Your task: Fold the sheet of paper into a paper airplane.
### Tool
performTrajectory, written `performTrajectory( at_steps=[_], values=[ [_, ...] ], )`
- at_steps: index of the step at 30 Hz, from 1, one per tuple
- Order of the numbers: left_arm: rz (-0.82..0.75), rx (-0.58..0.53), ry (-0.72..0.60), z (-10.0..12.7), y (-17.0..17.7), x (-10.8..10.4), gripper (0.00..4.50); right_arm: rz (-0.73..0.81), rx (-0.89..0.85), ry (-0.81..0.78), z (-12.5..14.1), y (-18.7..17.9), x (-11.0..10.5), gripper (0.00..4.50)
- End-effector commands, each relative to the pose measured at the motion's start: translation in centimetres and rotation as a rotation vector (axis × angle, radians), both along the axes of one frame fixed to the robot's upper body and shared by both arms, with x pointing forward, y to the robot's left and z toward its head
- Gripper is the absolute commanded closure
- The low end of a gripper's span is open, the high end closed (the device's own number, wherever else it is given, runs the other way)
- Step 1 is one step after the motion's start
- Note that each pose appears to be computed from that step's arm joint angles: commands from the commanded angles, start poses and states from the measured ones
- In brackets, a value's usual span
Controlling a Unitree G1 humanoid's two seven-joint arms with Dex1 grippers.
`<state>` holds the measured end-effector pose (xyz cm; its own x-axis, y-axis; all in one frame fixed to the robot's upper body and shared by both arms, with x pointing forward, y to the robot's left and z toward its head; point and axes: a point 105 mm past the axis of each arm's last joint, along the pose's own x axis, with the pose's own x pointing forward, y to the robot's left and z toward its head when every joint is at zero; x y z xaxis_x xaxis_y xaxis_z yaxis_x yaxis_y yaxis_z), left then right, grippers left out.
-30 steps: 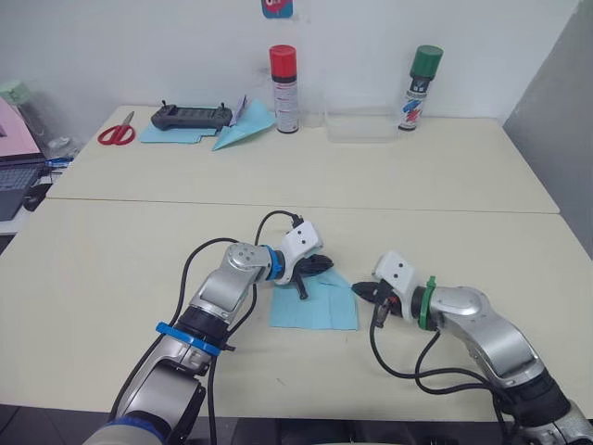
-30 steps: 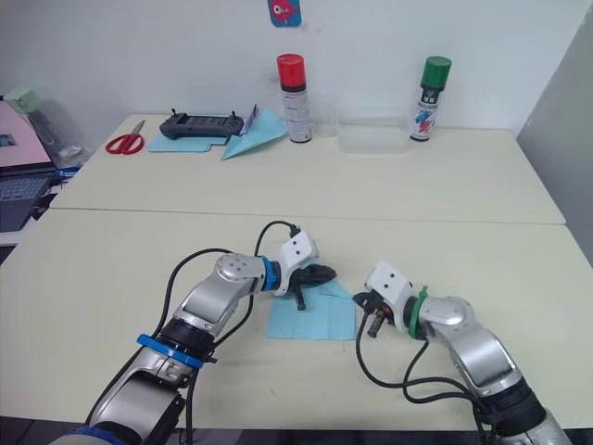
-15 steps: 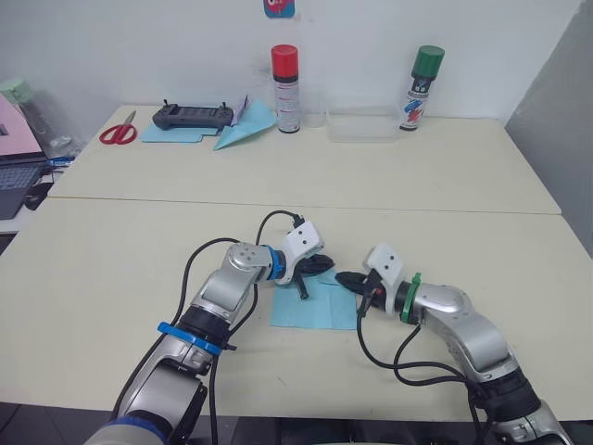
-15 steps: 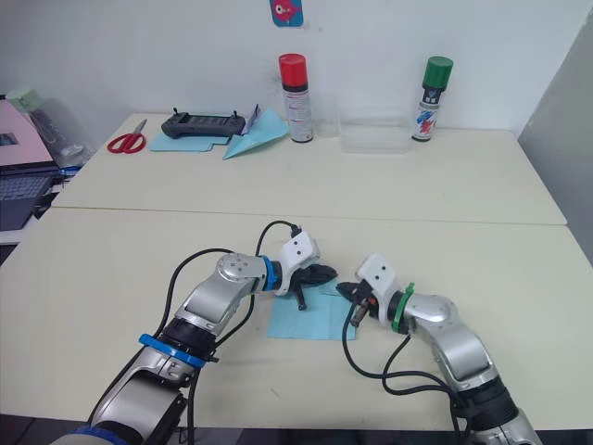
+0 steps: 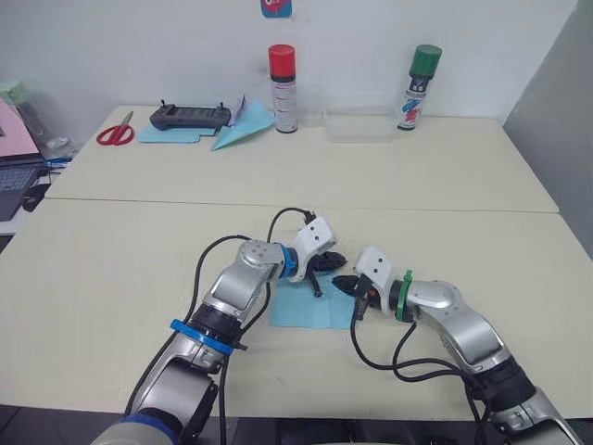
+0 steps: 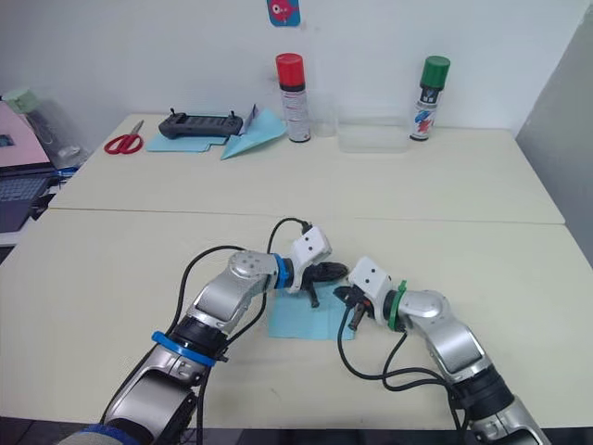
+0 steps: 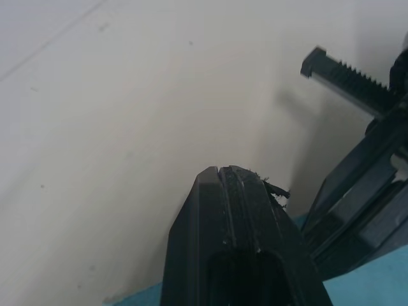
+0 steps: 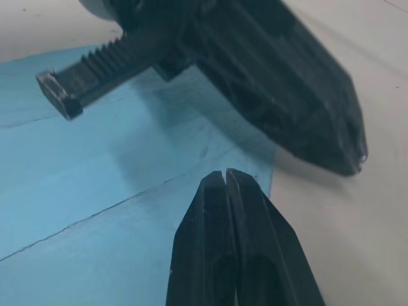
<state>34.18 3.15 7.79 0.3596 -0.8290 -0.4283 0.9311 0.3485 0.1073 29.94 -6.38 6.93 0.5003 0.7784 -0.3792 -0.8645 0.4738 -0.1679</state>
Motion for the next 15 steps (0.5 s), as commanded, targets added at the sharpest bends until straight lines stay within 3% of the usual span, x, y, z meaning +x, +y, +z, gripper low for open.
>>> performTrajectory(
  at_steps=[1, 6, 11, 15],
  values=[
    [-0.007, 0.030, 0.005, -0.4, 0.3, -0.2, 4.50, -0.042, -0.045, 0.039, -1.3, -1.0, 0.1, 4.44],
    [0.112, 0.103, 0.013, -1.8, 2.9, 1.3, 4.50, -0.045, -0.048, 0.044, -1.4, -1.2, 0.0, 4.44],
    [0.239, 0.164, -0.027, -2.3, 5.3, 3.6, 4.50, -0.041, -0.049, 0.051, -1.7, -1.0, -0.3, 4.44],
    [0.290, 0.176, -0.039, -2.3, 6.4, 4.2, 4.50, -0.037, -0.055, 0.054, -1.8, -1.0, -0.2, 4.44]
  ],
)
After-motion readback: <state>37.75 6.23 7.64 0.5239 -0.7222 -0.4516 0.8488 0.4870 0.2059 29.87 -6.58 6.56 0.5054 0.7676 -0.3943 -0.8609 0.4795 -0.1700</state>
